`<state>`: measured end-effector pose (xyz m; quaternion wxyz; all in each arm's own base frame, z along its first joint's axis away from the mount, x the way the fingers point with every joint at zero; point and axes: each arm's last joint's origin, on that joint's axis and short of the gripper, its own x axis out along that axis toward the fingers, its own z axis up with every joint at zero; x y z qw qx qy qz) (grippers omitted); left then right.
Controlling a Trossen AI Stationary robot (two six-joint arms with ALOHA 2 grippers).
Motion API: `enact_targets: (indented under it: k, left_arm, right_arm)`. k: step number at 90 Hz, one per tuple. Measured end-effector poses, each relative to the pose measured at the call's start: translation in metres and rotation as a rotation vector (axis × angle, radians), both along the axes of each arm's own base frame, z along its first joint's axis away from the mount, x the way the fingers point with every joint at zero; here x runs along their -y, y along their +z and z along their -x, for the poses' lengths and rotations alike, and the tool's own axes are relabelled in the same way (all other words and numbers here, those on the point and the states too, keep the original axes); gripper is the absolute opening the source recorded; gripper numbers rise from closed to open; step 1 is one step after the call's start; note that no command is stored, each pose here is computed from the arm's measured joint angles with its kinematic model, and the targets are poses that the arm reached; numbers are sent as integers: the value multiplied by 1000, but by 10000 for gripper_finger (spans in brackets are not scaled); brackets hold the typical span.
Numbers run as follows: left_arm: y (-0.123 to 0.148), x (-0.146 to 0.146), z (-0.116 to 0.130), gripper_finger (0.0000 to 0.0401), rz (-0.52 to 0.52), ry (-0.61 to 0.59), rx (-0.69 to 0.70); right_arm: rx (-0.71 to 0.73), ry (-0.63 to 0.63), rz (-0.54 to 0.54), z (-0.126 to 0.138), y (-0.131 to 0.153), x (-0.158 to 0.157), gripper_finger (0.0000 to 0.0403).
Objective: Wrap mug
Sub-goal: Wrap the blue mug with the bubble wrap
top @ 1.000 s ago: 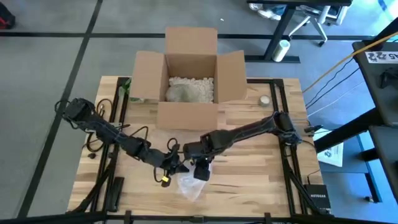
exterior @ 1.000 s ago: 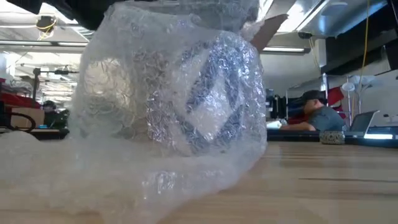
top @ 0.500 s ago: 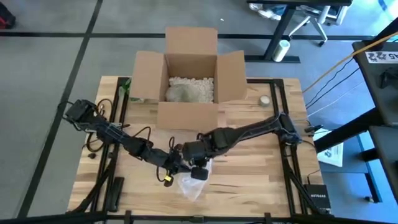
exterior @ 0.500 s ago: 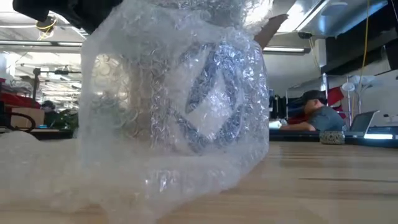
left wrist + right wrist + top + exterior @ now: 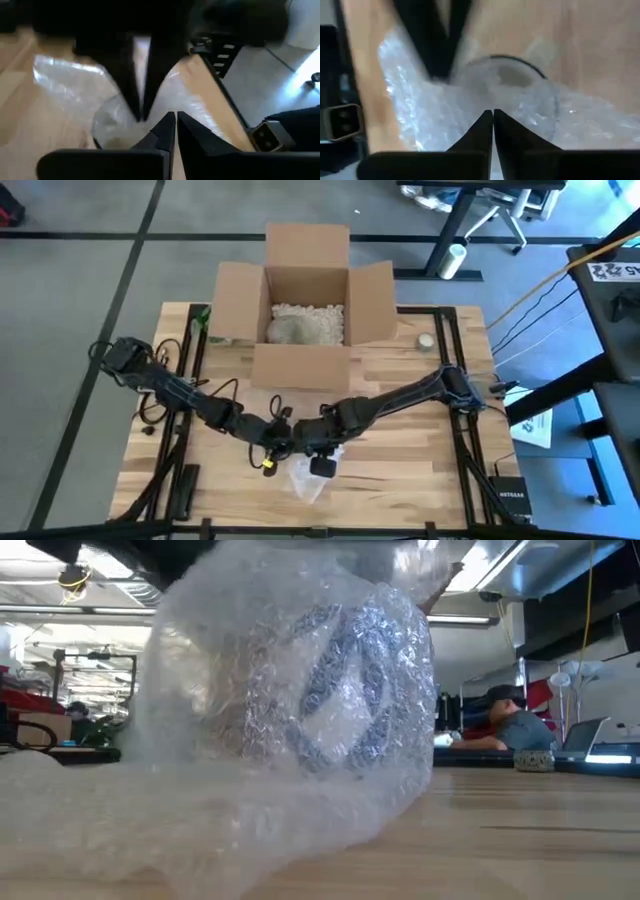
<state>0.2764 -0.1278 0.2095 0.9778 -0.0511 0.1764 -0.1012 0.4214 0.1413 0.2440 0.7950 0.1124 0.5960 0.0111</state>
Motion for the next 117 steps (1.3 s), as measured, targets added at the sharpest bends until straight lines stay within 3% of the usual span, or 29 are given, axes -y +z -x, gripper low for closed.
enact_targets:
  k: [36, 58, 84, 117]
  left_arm:
    - [-8, 21, 29, 0, -4, 2, -185]
    - [-4, 26, 24, 0, 19, -18, -87]
    - [-25, 29, 9, 0, 67, -64, -113]
    - [-20, 15, -10, 0, 62, -25, 39]
  right_arm:
    - [35, -21, -114, -7, -45, 14, 0]
    - [55, -20, -190, -11, -53, 23, 0]
    - [75, -22, -190, -13, -51, 25, 0]
    - [80, -21, -192, -14, -51, 24, 0]
